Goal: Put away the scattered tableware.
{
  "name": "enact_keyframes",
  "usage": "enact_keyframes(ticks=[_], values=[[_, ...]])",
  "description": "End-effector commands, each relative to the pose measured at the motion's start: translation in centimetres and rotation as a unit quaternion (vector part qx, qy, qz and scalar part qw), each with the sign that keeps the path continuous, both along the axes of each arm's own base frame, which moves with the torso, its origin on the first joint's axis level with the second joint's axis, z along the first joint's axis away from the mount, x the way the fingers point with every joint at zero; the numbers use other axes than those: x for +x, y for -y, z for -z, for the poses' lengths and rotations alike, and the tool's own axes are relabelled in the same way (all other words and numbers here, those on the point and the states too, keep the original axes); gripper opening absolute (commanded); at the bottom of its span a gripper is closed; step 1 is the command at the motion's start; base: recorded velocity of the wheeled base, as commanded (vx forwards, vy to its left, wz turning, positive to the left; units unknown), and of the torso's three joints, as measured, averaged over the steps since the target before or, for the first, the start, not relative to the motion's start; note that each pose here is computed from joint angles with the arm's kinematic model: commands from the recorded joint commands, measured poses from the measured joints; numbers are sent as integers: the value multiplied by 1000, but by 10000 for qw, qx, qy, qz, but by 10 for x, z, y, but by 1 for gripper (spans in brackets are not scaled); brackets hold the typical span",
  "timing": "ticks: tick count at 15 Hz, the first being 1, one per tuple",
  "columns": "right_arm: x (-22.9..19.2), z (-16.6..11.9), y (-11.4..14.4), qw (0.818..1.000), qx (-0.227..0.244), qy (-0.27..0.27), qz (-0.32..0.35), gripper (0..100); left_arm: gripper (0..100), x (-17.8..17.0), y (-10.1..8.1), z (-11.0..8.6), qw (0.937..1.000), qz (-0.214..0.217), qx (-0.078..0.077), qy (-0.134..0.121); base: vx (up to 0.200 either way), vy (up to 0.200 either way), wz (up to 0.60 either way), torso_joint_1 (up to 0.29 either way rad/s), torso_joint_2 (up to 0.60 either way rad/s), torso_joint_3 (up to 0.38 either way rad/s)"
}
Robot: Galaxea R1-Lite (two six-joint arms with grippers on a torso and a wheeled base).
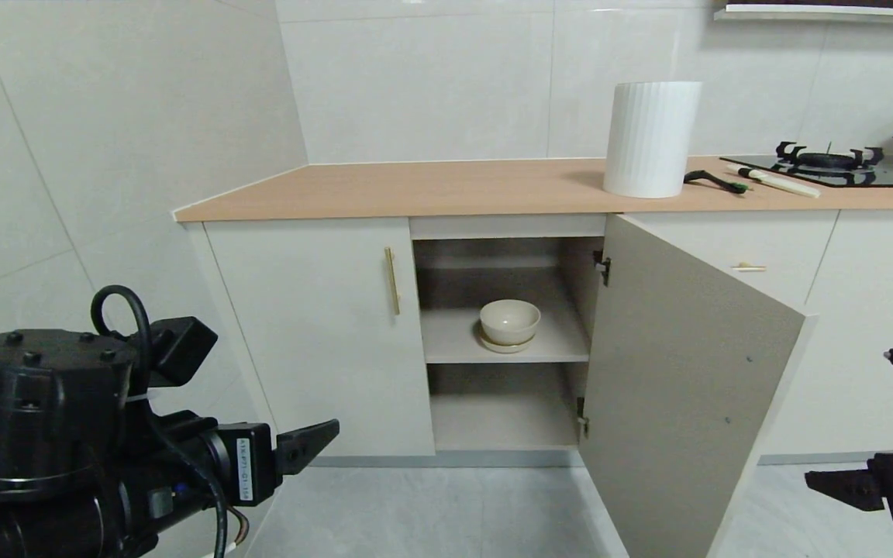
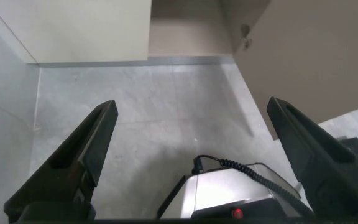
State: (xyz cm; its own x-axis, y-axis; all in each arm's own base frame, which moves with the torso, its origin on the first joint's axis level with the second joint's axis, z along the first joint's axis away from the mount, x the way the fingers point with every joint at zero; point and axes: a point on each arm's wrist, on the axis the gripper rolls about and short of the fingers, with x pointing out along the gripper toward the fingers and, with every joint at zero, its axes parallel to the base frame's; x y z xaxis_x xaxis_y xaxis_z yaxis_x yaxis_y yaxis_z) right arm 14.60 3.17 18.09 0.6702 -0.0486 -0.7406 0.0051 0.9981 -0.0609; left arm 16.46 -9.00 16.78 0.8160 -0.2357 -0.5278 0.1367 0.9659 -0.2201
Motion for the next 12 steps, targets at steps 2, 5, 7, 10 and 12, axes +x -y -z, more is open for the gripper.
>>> enact_keyframes(ticks=[2,5,7,10,12], values=[[8,-5,24,9982,-166,48,579,100,100,0,0,1,10000,-5,8,-10,0,0,0,0,0,0],[26,-4,41,9942,-165,40,1060,100,100,0,0,1,10000,-5,11,-17,0,0,0,0,0,0],[50,6,51,9911,41,181,1319,100,100,0,0,1,10000,-5,8,-10,0,0,0,0,0,0],[75,16,54,9839,462,431,1670,100,100,0,0,1,10000,-5,11,-17,0,0,0,0,0,0],[89,23,55,9799,621,535,1821,100,100,0,0,1,10000,-5,11,-17,0,0,0,0,0,0]])
